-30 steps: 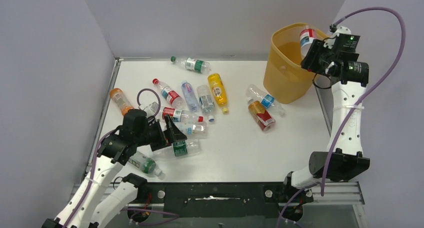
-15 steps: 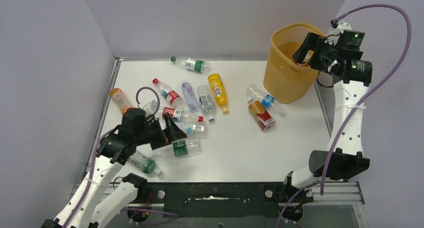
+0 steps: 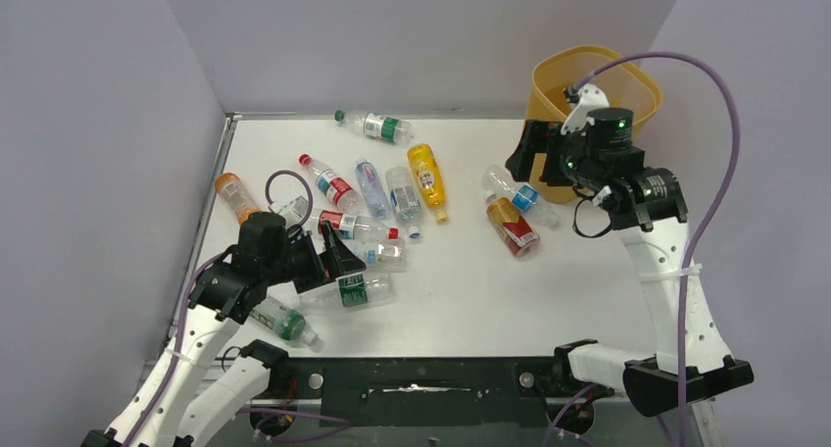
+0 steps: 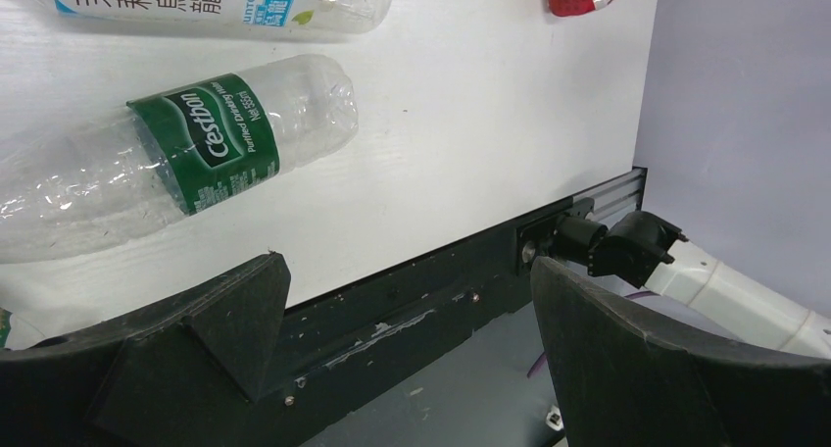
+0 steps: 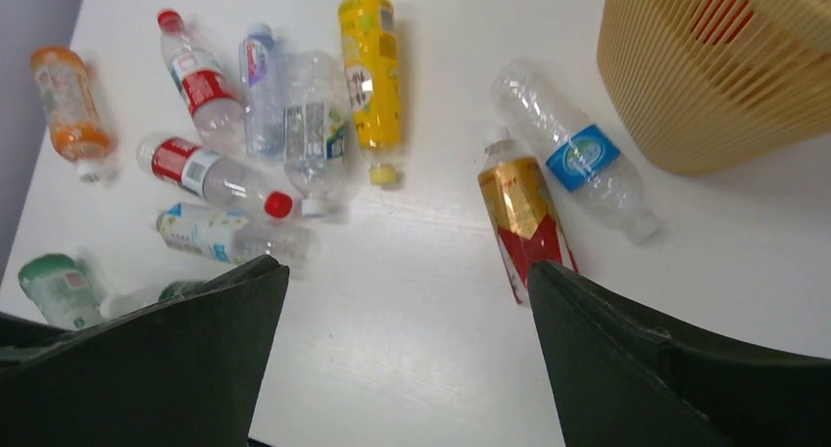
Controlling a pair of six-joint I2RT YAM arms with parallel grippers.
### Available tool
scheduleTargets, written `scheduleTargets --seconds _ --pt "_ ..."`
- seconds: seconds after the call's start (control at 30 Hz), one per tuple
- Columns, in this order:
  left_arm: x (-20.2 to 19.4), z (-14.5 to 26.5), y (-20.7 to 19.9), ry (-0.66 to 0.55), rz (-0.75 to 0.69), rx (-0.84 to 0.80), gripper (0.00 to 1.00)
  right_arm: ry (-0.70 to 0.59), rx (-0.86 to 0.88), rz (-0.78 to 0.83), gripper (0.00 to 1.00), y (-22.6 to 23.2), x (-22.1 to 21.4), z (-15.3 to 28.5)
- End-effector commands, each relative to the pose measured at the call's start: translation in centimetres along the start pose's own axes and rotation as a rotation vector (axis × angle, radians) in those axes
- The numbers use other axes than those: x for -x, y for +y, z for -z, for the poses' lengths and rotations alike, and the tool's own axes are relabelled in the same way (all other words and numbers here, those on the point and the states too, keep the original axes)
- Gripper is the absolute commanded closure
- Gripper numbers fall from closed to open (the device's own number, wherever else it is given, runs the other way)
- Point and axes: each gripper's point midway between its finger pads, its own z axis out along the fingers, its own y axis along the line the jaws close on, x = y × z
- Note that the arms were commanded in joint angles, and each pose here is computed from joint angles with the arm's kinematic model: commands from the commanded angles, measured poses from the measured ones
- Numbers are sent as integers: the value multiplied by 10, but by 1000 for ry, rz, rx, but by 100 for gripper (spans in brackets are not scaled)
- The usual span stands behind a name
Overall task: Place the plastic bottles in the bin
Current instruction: Pick up the plastic bottle at the center of the board.
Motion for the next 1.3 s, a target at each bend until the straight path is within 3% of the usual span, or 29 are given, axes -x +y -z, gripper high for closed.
scheduleTargets --seconds 0.0,0.57,1.27 --pt "10 4 -14 -44 -29 -50 2 26 -63 -11 0 -1 -34 -10" --pt "6 0 -13 -24 -16 -63 3 257 -228 -41 1 -63 -145 -88" --pt "-5 -6 -12 33 8 -81 2 409 -271 1 1 -107 -196 -149"
